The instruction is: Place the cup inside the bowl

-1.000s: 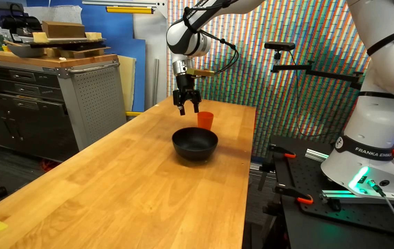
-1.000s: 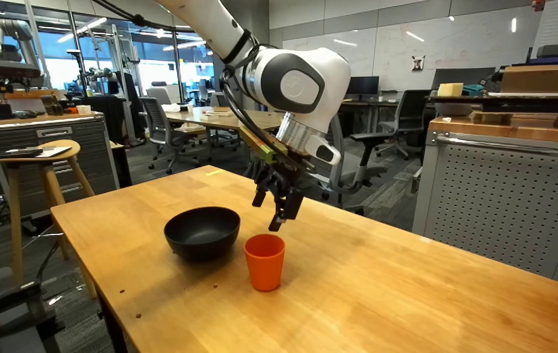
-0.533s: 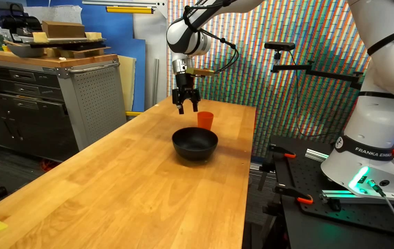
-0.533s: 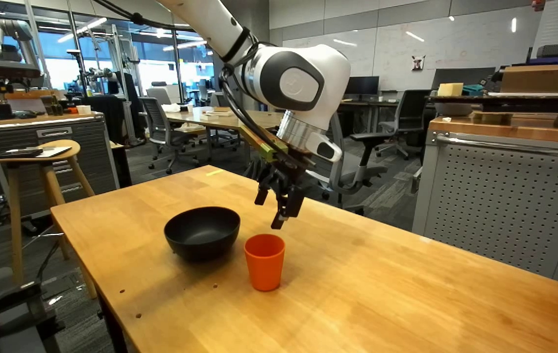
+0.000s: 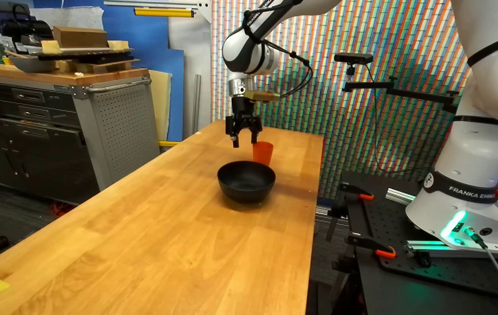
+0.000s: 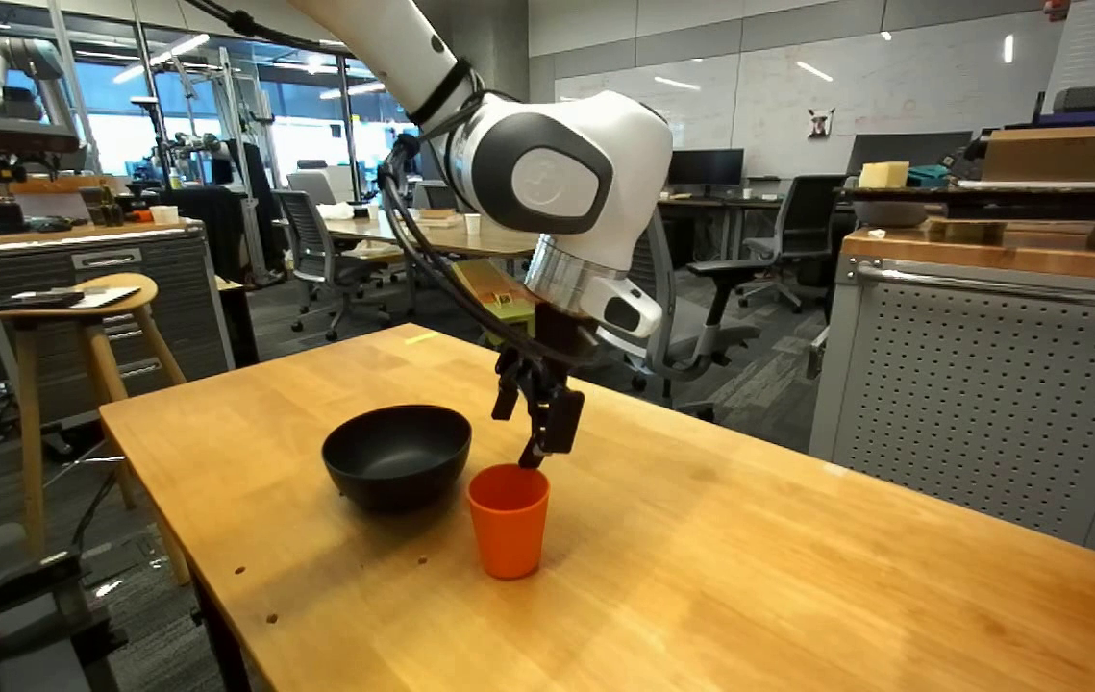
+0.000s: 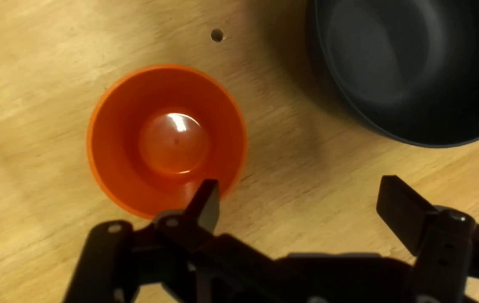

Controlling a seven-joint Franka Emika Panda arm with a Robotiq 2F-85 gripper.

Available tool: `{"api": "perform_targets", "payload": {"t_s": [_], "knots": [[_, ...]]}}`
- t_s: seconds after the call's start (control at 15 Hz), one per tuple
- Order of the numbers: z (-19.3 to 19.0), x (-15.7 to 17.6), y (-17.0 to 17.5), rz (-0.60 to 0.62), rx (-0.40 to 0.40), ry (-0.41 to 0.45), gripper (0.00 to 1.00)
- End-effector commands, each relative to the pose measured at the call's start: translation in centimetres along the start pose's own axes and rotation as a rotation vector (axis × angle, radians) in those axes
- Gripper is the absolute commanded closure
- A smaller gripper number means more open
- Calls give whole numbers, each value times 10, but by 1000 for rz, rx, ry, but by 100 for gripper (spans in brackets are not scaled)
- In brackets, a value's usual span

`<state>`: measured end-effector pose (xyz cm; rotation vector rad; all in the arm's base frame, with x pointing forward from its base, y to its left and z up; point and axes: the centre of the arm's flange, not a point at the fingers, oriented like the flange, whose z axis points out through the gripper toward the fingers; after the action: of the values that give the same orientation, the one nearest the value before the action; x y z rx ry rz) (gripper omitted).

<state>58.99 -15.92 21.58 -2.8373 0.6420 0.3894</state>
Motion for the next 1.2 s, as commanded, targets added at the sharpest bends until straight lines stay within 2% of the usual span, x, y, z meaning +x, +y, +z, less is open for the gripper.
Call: {"api": "perform_targets", "payload": {"t_s": [0.0, 0.6, 0.87, 1.13], "knots": [[5, -37, 15, 45, 50, 38, 0], [-14, -78, 1, 46, 65, 151, 0], [-4, -90, 10, 77, 91, 179, 0], [16, -80, 29, 126, 85, 252, 0]]}}
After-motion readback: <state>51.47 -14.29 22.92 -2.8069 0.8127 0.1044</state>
